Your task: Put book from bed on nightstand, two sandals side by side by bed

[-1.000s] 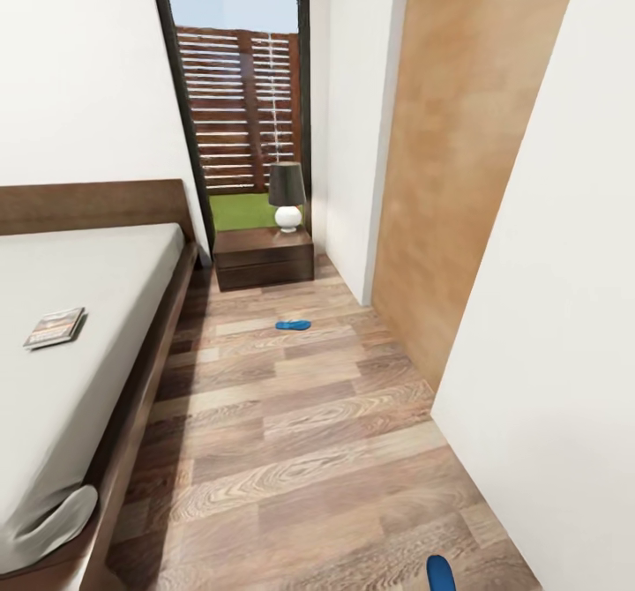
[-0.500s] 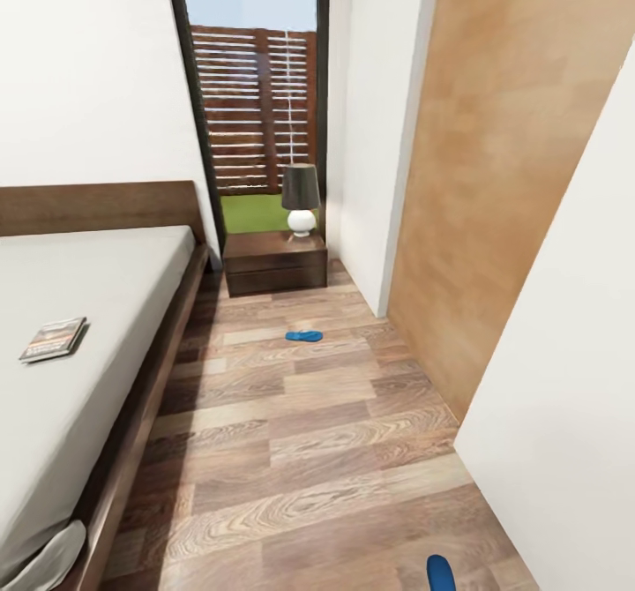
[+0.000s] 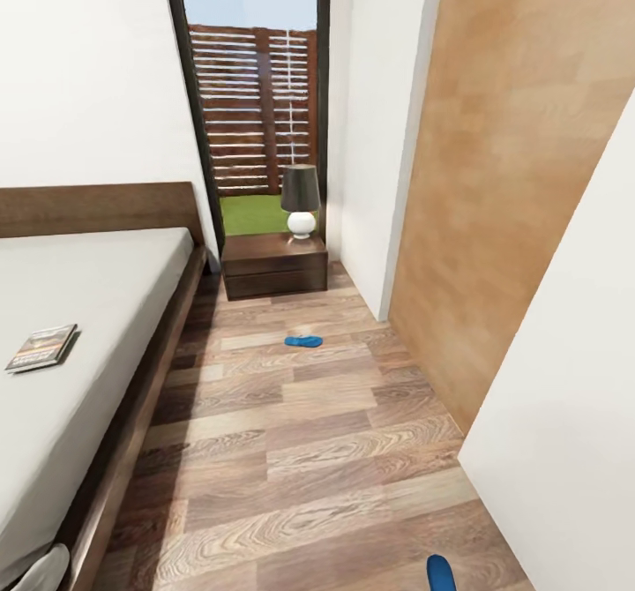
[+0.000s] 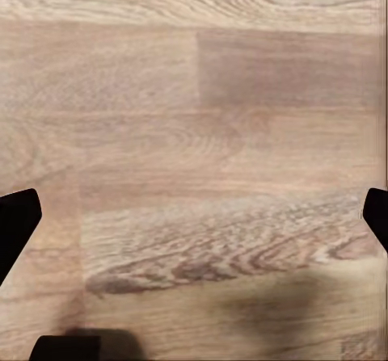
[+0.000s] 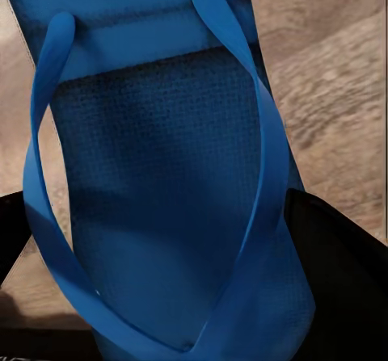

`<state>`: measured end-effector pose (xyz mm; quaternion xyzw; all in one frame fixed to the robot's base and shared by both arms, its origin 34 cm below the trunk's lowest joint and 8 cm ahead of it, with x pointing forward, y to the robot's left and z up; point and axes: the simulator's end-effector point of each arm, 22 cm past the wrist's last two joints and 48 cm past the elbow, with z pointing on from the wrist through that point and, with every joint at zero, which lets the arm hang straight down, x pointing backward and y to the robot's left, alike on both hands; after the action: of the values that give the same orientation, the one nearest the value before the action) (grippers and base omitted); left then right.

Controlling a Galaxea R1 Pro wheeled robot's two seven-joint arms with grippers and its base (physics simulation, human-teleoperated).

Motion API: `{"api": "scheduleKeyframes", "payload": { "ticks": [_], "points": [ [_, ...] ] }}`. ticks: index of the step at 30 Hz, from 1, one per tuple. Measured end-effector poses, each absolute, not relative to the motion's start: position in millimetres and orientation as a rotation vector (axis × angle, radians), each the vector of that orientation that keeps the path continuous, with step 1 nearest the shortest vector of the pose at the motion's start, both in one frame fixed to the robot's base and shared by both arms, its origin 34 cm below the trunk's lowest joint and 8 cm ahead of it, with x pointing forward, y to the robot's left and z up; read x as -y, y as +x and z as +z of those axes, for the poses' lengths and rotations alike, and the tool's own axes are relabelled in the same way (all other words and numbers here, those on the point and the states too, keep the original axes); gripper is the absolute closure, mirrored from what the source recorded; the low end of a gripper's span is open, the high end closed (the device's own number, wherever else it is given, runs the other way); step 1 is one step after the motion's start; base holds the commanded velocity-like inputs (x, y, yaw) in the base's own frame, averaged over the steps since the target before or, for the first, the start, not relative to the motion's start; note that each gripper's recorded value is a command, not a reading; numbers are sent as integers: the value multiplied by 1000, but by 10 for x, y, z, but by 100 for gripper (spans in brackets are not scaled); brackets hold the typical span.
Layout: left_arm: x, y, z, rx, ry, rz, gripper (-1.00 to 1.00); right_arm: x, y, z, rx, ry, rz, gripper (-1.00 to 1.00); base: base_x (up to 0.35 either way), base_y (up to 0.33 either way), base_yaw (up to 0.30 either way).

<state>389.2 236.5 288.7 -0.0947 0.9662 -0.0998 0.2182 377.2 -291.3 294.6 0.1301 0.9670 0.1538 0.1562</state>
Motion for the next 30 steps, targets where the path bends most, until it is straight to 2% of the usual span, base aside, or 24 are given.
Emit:
{"api": "scheduleKeyframes", "payload": {
  "ticks": [19, 30],
  "points": [
    [-2368, 3893, 2887, -2674, -263, -276, -100, 2912, 3772, 2945, -2769, 372, 440, 100, 294, -98, 20],
    [-2371, 3884, 2879, -2677, -263, -275, -100, 2909, 3765, 2938, -2771, 373, 440, 100, 34, -1, 208]
  ]
}}
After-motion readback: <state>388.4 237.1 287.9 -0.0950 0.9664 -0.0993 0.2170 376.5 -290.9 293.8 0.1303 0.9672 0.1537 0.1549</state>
